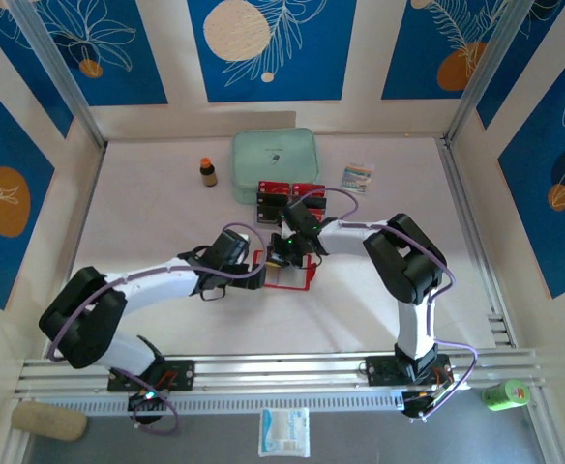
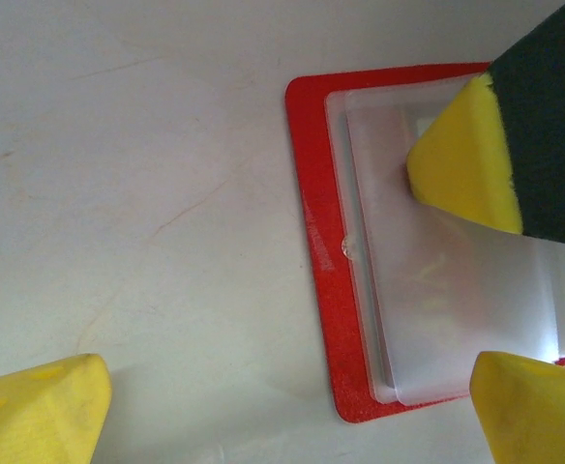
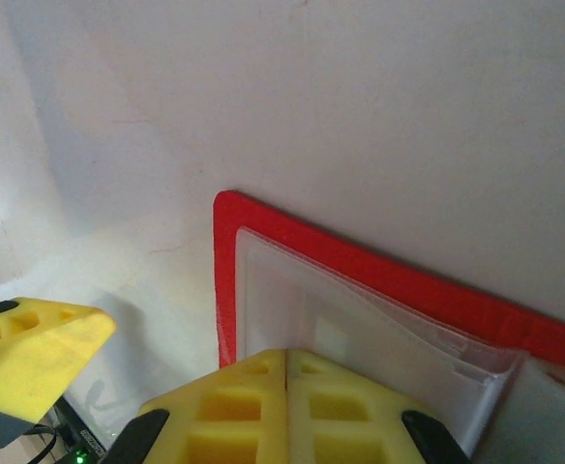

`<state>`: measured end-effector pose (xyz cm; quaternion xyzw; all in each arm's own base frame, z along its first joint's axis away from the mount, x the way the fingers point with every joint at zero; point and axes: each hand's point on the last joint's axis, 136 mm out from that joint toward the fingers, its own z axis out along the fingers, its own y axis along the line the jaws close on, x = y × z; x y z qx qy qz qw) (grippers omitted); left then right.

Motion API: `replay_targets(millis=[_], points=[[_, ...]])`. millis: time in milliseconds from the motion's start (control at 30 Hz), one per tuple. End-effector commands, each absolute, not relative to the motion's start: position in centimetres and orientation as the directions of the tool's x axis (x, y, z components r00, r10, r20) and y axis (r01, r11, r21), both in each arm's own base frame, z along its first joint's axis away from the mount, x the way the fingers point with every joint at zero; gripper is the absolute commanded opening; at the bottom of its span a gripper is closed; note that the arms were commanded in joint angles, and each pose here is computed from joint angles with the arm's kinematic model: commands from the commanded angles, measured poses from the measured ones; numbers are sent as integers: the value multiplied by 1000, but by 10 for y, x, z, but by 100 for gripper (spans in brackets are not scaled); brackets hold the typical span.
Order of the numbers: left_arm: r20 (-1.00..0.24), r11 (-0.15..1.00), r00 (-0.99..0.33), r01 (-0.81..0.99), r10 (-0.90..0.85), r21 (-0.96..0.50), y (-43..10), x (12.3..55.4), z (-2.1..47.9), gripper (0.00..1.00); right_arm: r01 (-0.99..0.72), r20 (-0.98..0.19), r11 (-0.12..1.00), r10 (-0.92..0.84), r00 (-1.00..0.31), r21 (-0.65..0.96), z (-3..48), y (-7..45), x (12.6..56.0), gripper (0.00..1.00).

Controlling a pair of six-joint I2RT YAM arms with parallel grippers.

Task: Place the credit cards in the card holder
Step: Flip over the card slot on the card holder.

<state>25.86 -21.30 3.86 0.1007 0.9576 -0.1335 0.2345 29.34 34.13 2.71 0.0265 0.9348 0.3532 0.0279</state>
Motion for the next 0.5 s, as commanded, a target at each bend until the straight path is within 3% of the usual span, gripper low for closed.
replay_targets(millis=[0,467], points=[[-494,938,-859,272,137,-213,-220,269,42,95,27,-15,728,51,-999,685,33,350,290,4],[-450,960,-882,233,142,-153,-207,265,15,95,-26,-103,714,65,-993,700,75,327,293,8]])
